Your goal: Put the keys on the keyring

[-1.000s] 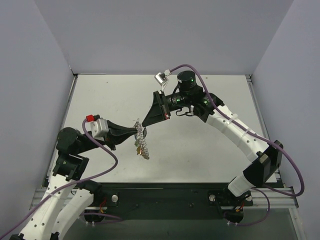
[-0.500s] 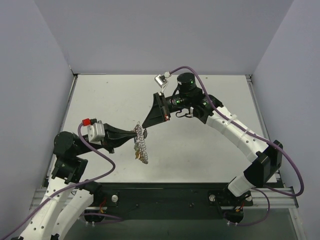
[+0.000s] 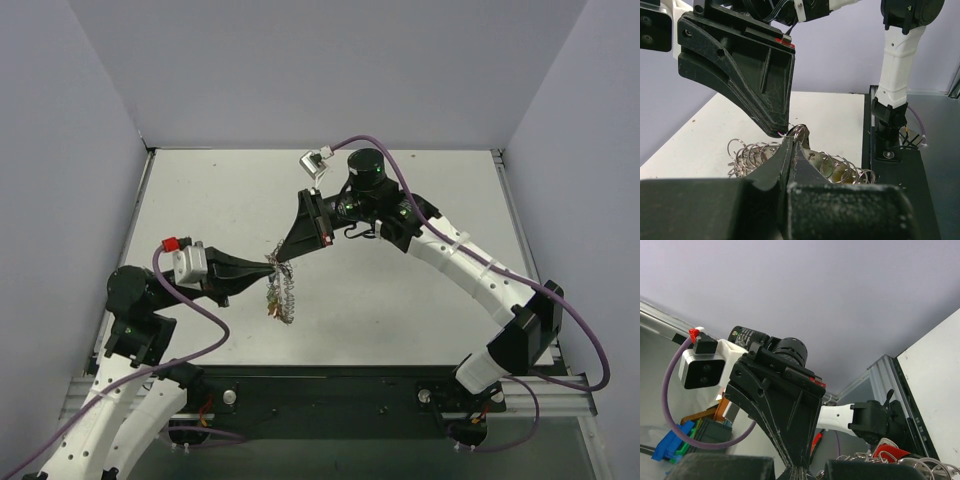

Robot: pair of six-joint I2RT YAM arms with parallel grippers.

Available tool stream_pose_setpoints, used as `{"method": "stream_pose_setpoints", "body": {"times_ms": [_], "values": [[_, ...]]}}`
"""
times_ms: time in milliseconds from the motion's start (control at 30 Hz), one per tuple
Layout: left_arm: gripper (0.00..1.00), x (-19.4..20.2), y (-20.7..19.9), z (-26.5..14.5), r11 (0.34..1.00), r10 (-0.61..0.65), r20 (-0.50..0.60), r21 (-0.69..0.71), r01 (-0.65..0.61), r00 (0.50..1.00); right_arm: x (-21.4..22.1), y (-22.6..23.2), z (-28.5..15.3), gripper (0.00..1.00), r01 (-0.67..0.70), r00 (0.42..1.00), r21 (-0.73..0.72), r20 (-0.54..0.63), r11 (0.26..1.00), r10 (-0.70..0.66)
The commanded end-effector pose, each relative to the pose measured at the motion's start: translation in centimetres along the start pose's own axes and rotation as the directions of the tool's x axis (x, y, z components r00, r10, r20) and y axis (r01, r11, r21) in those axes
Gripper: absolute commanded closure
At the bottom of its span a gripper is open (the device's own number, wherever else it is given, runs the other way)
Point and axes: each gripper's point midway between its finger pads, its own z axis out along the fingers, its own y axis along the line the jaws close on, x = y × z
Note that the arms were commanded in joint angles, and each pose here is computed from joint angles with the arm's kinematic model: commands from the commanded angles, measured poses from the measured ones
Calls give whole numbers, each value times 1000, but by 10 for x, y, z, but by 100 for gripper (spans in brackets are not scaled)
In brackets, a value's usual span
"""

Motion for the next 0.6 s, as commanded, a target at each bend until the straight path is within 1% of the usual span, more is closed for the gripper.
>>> {"method": "stream_pose_setpoints", "body": {"times_ms": [0, 567], "values": [[100, -23, -2, 0, 997, 79, 68, -5, -79, 995, -1, 19, 1, 100, 51, 999, -53, -3, 997, -51], [100, -29, -3, -5, 994, 99, 82, -51, -95, 992, 4, 20, -1, 100, 44, 999, -52, -6, 998, -45]]}}
